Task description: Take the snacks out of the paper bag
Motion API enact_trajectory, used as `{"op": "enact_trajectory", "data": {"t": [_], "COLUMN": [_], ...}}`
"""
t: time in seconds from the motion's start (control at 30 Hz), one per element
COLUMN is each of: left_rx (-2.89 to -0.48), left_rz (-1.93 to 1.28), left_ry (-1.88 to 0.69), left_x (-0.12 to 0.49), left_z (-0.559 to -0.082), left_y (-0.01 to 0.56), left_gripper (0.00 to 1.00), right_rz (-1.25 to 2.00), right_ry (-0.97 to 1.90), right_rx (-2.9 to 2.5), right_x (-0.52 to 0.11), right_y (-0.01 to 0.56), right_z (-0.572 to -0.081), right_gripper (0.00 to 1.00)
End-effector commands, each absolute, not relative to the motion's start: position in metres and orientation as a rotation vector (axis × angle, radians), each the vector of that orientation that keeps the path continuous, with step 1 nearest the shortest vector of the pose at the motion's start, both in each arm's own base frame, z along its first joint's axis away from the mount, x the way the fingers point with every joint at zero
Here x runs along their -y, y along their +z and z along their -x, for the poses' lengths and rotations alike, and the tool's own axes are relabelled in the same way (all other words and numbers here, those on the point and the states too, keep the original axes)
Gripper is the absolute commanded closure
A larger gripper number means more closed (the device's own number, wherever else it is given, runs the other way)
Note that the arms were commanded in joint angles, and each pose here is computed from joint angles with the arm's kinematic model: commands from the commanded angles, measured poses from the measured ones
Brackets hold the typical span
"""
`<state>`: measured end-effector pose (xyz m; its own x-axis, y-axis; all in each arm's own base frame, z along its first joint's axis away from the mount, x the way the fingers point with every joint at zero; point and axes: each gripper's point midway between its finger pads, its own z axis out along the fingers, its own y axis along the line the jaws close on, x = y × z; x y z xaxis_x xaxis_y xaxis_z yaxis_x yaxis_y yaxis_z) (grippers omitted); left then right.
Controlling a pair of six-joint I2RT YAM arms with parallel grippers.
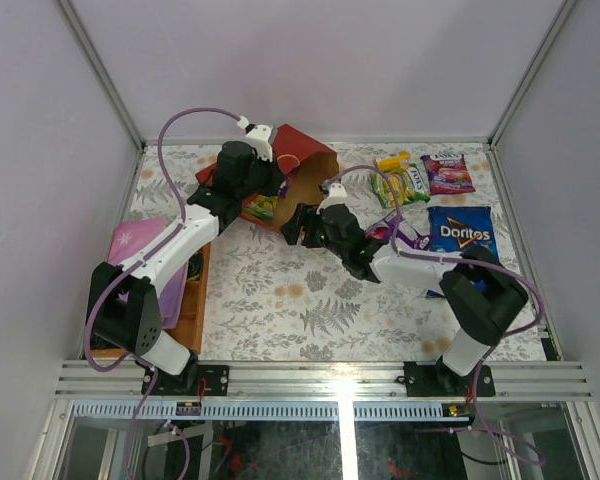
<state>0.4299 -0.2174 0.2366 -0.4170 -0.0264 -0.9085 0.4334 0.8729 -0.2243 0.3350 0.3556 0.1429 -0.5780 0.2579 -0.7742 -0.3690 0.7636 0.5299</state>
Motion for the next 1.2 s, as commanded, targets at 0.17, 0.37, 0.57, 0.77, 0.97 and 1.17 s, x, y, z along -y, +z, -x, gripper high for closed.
{"op": "enact_trajectory", "data": {"t": [0.17,0.37,0.57,0.77,0.97,1.17], "left_rx": [-1.900,-1.909,-1.913,-1.917,-1.930,-1.946], "left_rz": [-0.322,-0.334,-0.349,-0.360,-0.370,-0.365], "left_ry": [-0.504,-0.510,-0.537,-0.551,-0.526,-0.518], "left_x": [0.207,0.202,0.205,0.208,0.203,0.199], "left_z": [-0.428,-0.426,-0.427,-0.428,-0.429,-0.432], "left_y": [0.252,0.248,0.246,0.243,0.236,0.231], "left_gripper": [0.96,0.95,0.95,0.95,0.95,0.95], "right_rz": [-0.192,-0.513,-0.573,-0.719,-0.786,-0.795], "right_ry": [1.001,1.093,0.987,0.830,0.722,0.805], "right_rx": [-1.789,-1.762,-1.787,-1.837,-1.903,-1.940], "right_x": [-0.389,-0.382,-0.392,-0.388,-0.393,-0.415], "right_y": [0.166,0.124,0.095,0.066,0.044,0.025], "right_z": [-0.386,-0.442,-0.493,-0.530,-0.547,-0.553], "right_gripper": [0.27,0.23,0.19,0.11,0.05,0.17]}}
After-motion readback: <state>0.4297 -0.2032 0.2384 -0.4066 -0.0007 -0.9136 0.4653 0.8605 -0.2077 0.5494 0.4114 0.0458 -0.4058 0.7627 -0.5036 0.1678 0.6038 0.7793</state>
